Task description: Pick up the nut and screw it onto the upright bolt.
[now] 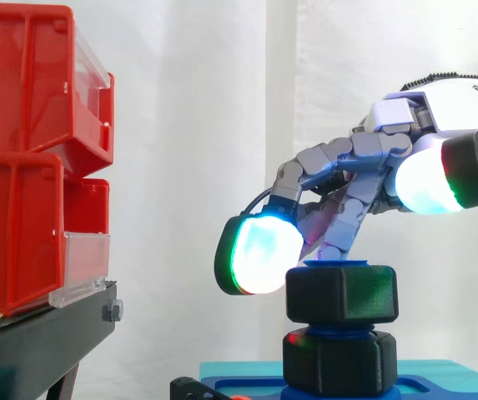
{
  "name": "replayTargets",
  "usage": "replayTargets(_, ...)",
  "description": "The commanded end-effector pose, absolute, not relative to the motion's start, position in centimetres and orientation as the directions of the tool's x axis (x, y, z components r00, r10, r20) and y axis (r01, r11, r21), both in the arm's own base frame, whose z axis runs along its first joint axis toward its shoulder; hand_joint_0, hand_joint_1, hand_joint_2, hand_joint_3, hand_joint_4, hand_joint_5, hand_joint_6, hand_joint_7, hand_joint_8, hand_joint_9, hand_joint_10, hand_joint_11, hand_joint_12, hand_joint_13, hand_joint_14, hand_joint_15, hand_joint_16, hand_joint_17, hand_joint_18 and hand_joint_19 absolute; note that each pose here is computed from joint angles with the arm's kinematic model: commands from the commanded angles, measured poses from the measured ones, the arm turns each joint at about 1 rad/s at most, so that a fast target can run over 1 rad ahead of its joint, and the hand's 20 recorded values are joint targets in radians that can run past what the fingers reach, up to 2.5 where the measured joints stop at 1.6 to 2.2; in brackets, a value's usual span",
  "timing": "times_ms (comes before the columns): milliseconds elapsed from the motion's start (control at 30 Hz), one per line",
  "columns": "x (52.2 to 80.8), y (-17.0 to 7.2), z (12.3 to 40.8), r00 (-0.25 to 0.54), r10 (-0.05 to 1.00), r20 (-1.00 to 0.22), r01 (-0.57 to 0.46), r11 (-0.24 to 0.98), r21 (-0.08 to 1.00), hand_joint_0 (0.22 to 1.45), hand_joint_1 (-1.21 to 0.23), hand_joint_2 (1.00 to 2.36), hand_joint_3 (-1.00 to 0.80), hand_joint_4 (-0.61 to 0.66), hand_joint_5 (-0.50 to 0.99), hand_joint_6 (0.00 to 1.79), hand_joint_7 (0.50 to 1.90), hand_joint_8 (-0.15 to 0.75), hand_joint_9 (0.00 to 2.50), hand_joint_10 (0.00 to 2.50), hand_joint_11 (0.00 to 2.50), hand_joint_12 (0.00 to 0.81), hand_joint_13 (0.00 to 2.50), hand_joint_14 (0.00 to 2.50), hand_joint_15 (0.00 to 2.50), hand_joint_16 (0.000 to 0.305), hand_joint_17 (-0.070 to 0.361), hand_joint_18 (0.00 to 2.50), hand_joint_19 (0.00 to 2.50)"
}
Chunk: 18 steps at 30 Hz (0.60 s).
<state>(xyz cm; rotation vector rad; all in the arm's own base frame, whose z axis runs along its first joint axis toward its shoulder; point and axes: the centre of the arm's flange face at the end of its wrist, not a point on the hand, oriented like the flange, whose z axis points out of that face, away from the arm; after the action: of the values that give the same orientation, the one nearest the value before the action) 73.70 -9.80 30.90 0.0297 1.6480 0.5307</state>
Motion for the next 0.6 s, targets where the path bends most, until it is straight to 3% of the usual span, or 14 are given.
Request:
replayTargets(0,73.71,-9.84,30.91,-0.159,0.322,-0.933,-0.283,0.891,0.355,0.49,-0.31,1.00,-0.50,0.26,-0.02,0.50,1.03,0.265,0.99,0.00,0.00,0.291,0.62,0.00,0.00,0.028,0.062,0.25,0.00)
replayTargets(333,73.68,-9.94,31.04,-0.157,0.322,-0.934,-0.284,0.891,0.354,0.51,-0.31,1.00,-0.50,0.16,0.04,0.50,1.28,0.262,1.24,0.00,0.00,0.272,0.78,0.00,0.00,0.023,0.052,0.38,0.00)
replayTargets(400,73.68,-9.92,30.91,-0.160,0.321,-0.933,-0.285,0.890,0.355,0.52,-0.31,1.00,-0.50,0.11,0.07,0.50,1.38,0.253,1.39,0.00,0.04,0.264,0.87,0.00,0.00,0.021,0.047,0.46,0.00)
replayTargets(567,73.61,-10.46,31.11,-0.154,0.322,-0.934,-0.282,0.892,0.354,0.52,-0.32,1.00,-0.50,0.07,0.09,0.51,1.44,0.242,1.60,0.00,0.13,0.246,1.02,0.00,0.05,0.018,0.042,0.64,0.00)
